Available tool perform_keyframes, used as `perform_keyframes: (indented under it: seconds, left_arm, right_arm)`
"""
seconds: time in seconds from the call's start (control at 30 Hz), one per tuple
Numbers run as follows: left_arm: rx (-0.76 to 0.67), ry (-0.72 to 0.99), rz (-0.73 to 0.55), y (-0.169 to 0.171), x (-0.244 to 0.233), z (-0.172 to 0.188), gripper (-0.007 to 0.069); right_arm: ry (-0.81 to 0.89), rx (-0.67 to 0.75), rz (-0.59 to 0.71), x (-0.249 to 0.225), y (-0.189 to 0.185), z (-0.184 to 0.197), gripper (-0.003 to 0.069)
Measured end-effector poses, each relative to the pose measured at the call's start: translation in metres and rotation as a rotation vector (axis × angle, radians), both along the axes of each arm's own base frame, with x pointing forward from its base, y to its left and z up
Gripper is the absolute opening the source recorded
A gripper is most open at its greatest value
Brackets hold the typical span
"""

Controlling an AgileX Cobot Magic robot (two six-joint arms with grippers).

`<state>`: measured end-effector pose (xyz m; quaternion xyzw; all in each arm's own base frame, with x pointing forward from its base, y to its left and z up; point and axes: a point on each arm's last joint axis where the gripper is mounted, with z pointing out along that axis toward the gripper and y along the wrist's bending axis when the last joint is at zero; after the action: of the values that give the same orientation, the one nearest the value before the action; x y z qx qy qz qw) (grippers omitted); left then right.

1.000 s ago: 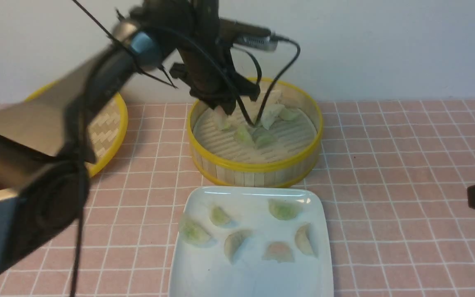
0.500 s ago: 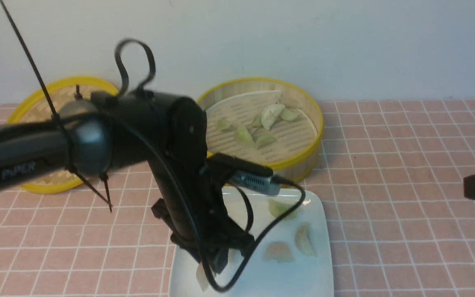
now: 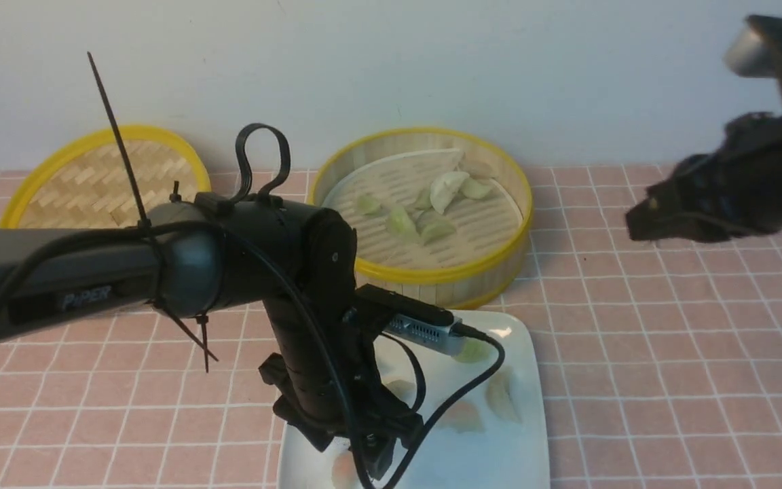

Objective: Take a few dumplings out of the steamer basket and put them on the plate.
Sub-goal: Use the left arm to put the dumpling into the plate, then use the right arm to grab a dumpling from inside the steamer

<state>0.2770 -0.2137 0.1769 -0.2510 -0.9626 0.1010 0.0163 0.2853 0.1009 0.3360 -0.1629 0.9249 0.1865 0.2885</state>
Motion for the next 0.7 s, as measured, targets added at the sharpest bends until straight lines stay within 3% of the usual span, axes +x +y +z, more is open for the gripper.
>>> perform_keyframes:
  seconds: [0.1,0.2,0.23,0.33,0.53,0.7]
  left_arm:
    - [-0.001,-0.020,0.000,0.001,-0.001,0.019,0.0377]
    - [-0.018,-0.092,0.015,0.010,-0.007,0.054,0.0137]
    - [-0.027,-0.117,0.018,0.013,-0.010,0.065,0.0088]
    - [-0.077,-0.227,0.046,0.028,-0.027,0.111,0.0008]
    - [-0.152,-0.382,0.086,0.060,-0.068,0.176,-0.0006]
    - [-0.193,-0.467,0.125,0.083,-0.098,0.208,-0.0006]
  right_arm:
    - [-0.004,-0.052,0.033,0.031,0.023,-0.007,0.0130]
    - [-0.007,-0.101,0.074,0.068,0.051,-0.020,0.0223]
    - [-0.020,-0.110,0.087,0.078,0.060,-0.022,0.0251]
    - [-0.006,-0.146,0.123,0.115,0.087,-0.050,0.0359]
    - [0.064,-0.180,0.134,0.171,0.116,-0.114,0.0494]
    - [0.093,-0.203,0.120,0.197,0.126,-0.151,0.0520]
